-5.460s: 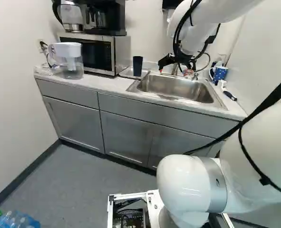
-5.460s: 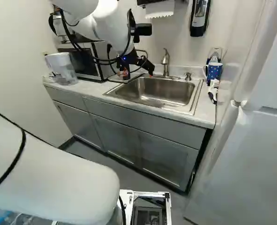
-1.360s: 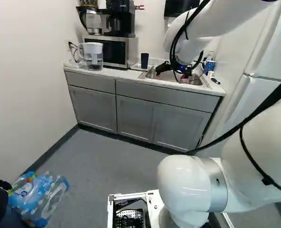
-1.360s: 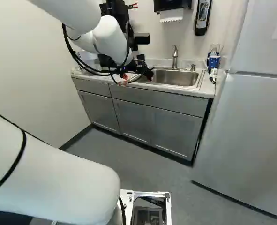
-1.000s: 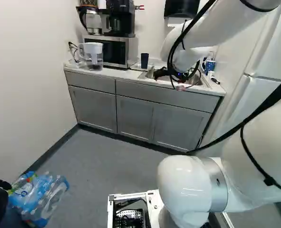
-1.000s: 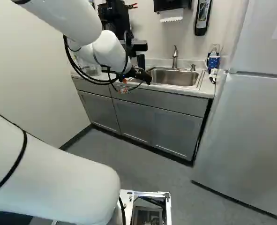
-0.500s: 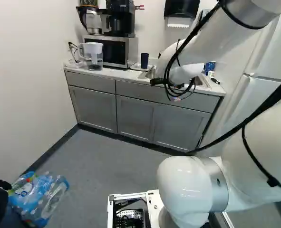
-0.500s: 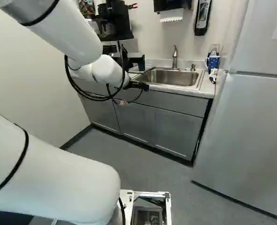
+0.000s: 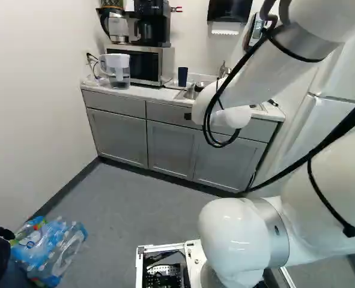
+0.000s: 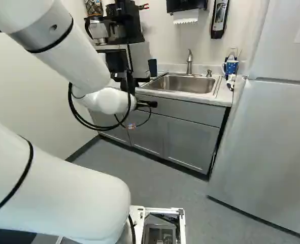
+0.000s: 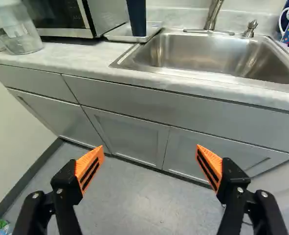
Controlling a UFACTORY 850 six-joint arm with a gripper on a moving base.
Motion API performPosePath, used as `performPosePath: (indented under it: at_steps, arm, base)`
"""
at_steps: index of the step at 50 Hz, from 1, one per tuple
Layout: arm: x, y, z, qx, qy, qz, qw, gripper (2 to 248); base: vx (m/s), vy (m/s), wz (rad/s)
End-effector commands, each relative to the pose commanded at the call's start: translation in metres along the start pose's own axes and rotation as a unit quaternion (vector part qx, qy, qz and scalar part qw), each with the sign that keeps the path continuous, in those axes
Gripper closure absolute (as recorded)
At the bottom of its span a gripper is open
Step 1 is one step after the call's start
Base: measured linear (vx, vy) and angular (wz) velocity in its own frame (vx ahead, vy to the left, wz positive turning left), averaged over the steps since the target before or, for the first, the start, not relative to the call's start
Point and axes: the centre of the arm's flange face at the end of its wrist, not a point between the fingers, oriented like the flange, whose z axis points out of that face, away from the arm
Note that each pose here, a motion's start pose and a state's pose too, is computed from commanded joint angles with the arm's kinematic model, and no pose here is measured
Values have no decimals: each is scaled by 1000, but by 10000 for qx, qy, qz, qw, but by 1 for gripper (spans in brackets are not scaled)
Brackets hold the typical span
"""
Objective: Rinse the cup and place it in the tray
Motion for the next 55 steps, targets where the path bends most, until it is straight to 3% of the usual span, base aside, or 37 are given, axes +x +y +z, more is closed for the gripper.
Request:
performPosePath:
  at_steps: [27, 55]
  arm:
    - [-53, -10, -12, 174, 398, -122, 9990, 3]
    - [-87, -15, -24, 298, 659, -190, 9972, 3]
  base:
    - [0, 0, 0]
    - [0, 0, 0]
